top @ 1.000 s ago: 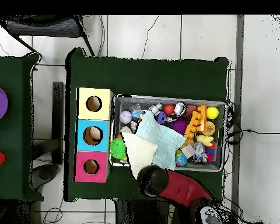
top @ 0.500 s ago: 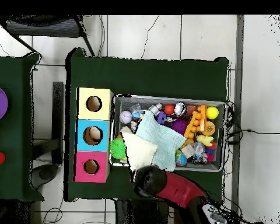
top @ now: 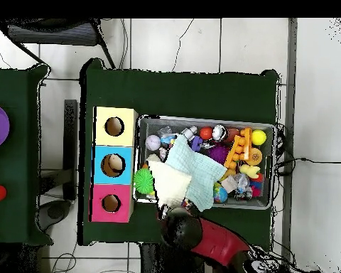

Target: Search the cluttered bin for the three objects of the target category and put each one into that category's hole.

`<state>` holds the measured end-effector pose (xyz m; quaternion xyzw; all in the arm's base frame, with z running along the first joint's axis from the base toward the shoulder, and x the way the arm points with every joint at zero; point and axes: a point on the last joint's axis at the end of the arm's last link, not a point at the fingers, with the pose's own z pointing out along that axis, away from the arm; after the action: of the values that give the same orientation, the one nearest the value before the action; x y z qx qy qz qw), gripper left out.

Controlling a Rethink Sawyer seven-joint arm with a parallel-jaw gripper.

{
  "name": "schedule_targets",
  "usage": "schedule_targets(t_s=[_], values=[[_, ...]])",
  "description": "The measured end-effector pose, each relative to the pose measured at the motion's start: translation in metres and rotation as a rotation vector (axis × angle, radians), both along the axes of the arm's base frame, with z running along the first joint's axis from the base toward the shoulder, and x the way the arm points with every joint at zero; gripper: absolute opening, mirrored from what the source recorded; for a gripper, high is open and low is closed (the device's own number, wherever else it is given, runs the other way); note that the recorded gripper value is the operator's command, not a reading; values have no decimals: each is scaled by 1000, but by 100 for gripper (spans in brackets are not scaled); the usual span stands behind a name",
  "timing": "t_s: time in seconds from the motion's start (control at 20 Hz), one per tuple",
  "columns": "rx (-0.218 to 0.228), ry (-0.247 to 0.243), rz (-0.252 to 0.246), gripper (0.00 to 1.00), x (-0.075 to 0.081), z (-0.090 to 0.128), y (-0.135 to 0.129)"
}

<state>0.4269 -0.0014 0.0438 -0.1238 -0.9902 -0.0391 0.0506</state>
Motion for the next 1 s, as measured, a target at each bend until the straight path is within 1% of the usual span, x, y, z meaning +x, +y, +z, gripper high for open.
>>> schedule_targets(t_s=[0.05,0.15,0.2,0.25,0.4,0.5,0.65,0.8,1.0], values=[[-9,-10,8,0,0,8,4],[-19,-18,18,0,1,16,8],[-39,-31,37,0,3,28,14],[-42,-32,40,0,3,31,15],[-54,-30,58,0,4,42,23],[-64,-13,76,0,1,55,31],[-68,1,86,0,-2,62,35],[-74,7,87,0,-4,63,35],[-79,16,78,0,-6,60,32]])
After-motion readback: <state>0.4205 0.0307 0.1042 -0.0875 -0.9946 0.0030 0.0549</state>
